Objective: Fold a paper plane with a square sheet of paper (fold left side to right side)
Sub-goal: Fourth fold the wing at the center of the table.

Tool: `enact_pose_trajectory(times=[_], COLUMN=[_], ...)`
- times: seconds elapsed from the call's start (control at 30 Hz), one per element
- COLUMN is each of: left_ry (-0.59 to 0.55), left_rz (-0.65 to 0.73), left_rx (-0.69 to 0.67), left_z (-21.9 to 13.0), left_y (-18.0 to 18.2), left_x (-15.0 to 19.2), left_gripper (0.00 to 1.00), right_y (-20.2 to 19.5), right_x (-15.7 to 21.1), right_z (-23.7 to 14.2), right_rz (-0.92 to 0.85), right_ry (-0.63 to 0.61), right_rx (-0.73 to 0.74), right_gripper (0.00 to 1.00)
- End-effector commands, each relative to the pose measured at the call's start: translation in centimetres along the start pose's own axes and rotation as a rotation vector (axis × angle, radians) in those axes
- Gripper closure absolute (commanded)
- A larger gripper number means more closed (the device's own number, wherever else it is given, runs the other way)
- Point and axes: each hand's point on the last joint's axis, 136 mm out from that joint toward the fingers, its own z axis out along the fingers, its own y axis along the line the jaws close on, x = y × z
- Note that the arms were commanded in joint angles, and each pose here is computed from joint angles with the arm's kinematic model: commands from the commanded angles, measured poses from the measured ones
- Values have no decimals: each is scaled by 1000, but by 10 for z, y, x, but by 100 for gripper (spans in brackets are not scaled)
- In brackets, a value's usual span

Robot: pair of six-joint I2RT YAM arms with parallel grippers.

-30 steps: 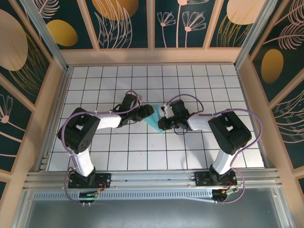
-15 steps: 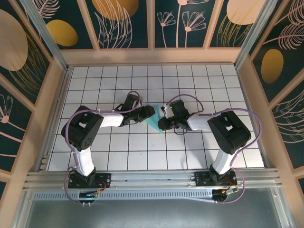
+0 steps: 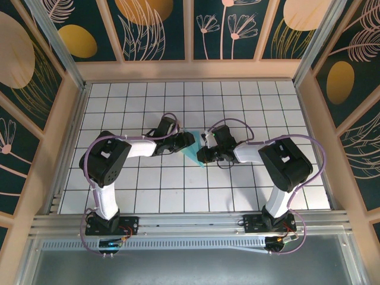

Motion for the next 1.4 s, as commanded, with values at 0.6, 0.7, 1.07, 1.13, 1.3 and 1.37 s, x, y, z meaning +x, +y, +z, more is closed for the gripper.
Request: enact_pose_trajectory(times=[0.6, 0.7, 1.07, 1.13, 1.3, 1.37], left_ry=[38, 33, 34, 33, 34, 35], left_rz=[-5, -4, -4, -5, -5, -5], left_rx=[-104, -101, -99, -99, -100, -101], left_z=[7, 7, 7, 7, 7, 7], left_y=[29, 28, 27, 27, 27, 28], left_x=[12, 11, 11, 11, 11, 11], left_gripper=[47, 47, 46, 46, 46, 46], right_y=[14, 12, 13, 14, 16, 13], right_x=[-37, -44, -53, -54, -55, -54], right_z=[-42, -54, -41, -36, -28, -25], right_rz=[-10, 6, 40, 41, 46, 51], right_ry=[-129, -156, -130, -121, -114, -110], right_rx=[-52, -88, -195, -208, -228, -223], right_gripper=[56, 54, 60, 60, 62, 63])
